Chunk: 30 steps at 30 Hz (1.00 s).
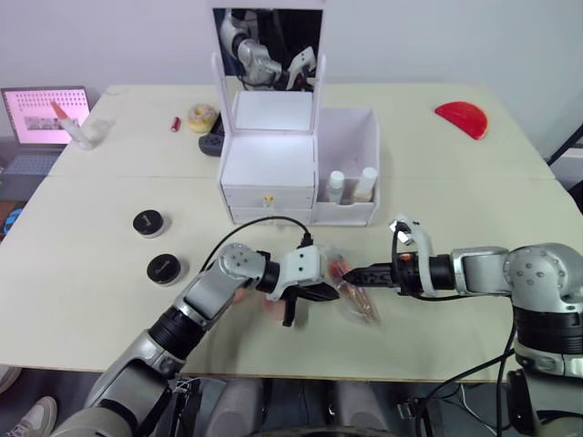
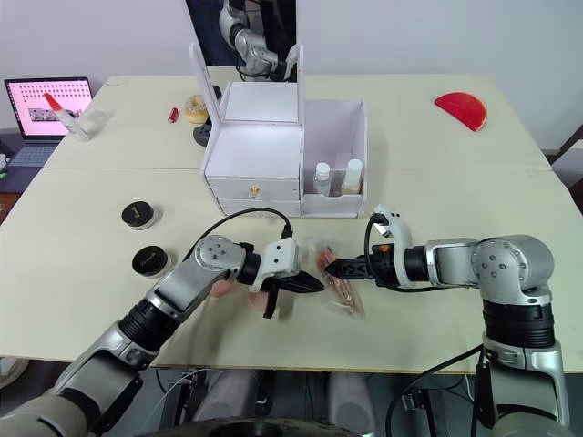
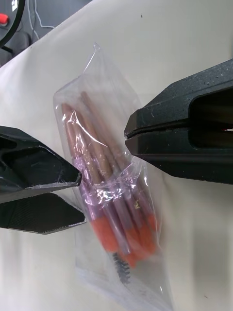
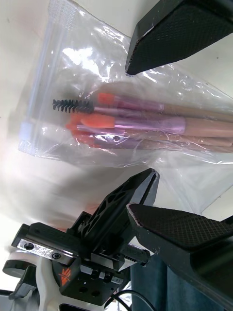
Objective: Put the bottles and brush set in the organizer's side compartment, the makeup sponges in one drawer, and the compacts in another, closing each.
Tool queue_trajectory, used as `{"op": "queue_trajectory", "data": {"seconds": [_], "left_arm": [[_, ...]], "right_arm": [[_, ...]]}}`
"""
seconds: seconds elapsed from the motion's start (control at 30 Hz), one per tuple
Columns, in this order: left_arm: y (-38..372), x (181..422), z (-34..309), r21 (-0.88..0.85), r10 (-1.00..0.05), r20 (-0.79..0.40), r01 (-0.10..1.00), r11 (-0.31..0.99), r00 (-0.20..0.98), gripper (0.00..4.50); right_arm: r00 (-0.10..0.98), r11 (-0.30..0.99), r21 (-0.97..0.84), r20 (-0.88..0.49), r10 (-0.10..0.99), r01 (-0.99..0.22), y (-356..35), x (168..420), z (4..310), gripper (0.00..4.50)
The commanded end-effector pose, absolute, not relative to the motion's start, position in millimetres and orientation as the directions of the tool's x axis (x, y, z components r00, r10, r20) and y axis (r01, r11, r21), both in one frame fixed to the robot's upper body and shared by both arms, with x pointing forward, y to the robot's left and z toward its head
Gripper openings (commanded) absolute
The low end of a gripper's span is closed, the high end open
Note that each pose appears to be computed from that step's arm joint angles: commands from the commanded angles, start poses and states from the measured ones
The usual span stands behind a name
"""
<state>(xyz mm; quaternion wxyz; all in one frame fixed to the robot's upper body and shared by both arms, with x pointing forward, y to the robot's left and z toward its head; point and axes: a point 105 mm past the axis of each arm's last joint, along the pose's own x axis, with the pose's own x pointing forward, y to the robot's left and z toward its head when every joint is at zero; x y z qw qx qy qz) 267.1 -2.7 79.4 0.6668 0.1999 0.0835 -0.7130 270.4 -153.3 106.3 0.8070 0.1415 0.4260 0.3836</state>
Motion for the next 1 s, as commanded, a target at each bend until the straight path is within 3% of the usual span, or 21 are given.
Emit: {"op": "queue_trajectory", "data": {"seconds": [0.03,0.1,0.2,0.43,0.83,0.93,1.0], "left_arm": [[-3,271,80,0.169,-0.917,-0.398,0.982,-0.081,-0.007,0.00],[-6,270,79,0.173,-0.915,-0.402,0.981,-0.085,-0.009,0.00],[-7,268,75,0.178,-0.908,-0.418,0.980,-0.093,-0.010,0.00],[-4,268,74,0.179,-0.904,-0.428,0.980,-0.091,-0.006,0.00],[-4,272,89,0.152,-0.934,-0.357,0.987,-0.060,-0.002,0.00],[-2,273,94,0.142,-0.941,-0.339,0.989,-0.050,0.001,0.88],[0,273,97,0.132,-0.946,-0.325,0.990,-0.045,0.000,1.80]], "right_arm": [[0.333,0.729,0.507,-0.663,0.671,-0.459,-161,268,88,4.47],[0.317,0.732,0.498,-0.678,0.663,-0.464,-158,265,83,4.47],[0.325,0.746,0.486,-0.689,0.648,-0.455,-159,266,78,3.54],[0.347,0.755,0.479,-0.685,0.641,-0.447,-163,270,79,0.02],[0.423,0.758,0.478,-0.634,0.648,-0.444,-168,282,99,0.02],[0.446,0.762,0.480,-0.620,0.646,-0.435,-171,284,104,0.00],[0.459,0.763,0.483,-0.610,0.646,-0.431,-172,285,107,0.00]]}}
